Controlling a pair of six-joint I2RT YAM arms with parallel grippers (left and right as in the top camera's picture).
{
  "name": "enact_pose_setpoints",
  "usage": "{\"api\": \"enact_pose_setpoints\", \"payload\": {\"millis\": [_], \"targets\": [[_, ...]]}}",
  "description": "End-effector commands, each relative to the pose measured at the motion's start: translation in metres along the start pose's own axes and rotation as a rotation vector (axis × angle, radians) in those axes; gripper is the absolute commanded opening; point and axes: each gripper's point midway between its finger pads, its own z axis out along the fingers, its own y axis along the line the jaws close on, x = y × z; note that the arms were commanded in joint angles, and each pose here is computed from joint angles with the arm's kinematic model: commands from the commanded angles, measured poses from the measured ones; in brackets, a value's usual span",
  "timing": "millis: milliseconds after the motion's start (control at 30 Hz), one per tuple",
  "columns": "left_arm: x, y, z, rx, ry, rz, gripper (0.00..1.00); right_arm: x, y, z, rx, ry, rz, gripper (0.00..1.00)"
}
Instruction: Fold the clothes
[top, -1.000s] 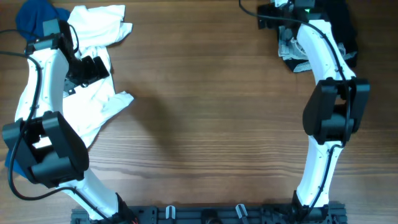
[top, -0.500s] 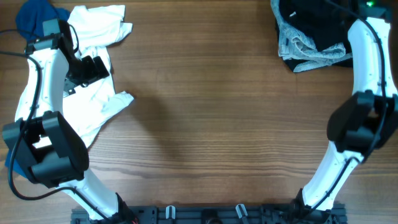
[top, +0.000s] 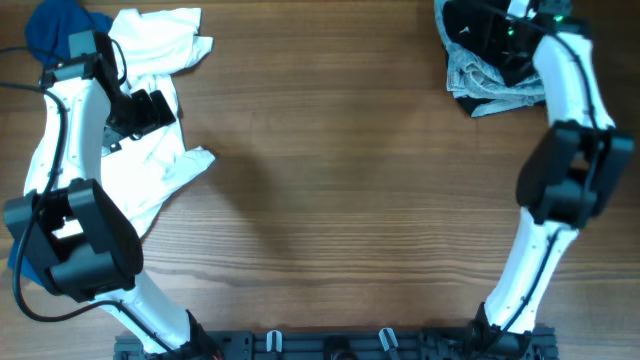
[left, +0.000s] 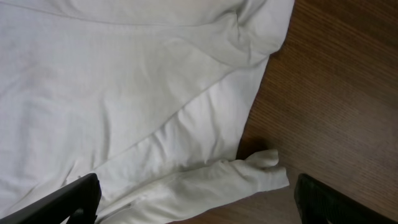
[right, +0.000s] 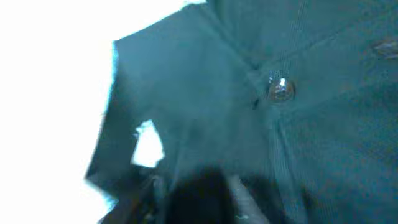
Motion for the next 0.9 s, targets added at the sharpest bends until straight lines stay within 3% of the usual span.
{"api": "enact_pose_setpoints", "payload": {"millis": [0, 167, 300, 400, 467, 600, 767, 867], "targets": [[-0.006, 0.002, -0.010, -0.002, -0.033, 0.007, 1.00, -0.089, 0.053, -0.218, -0.076, -0.354, -0.062, 1.00], [-0.006, 0.002, -0.010, -0.002, -0.033, 0.007, 1.00, -0.105, 0.090, -0.427, -0.072, -0.758, -0.150, 1.00], [-0.006, 0.002, -0.010, -0.002, -0.033, 0.007, 1.00, -0.073, 0.111, -0.540, -0.069, -0.958, -0.195, 1.00], [-0.006, 0.002, -0.010, -0.002, -0.033, 0.007, 1.00, -0.021, 0.120, -0.617, -0.021, -1.071, -0.237, 1.00], [-0.006, 0.002, -0.010, -0.002, -0.033, 0.007, 1.00, 0.005, 0.122, -0.624, 0.007, -1.044, -0.278, 1.00], [-0.006, 0.002, -0.010, -0.002, -0.033, 0.007, 1.00, 0.022, 0.112, -0.592, 0.034, -0.940, -0.262, 1.00], [-0.006, 0.002, -0.010, -0.002, -0.033, 0.007, 1.00, 0.043, 0.099, -0.497, -0.035, -0.910, -0.159, 1.00], [-0.006, 0.002, -0.010, -0.002, -0.033, 0.007, 1.00, 0.084, 0.102, -0.429, -0.097, -0.981, -0.180, 1.00]]}}
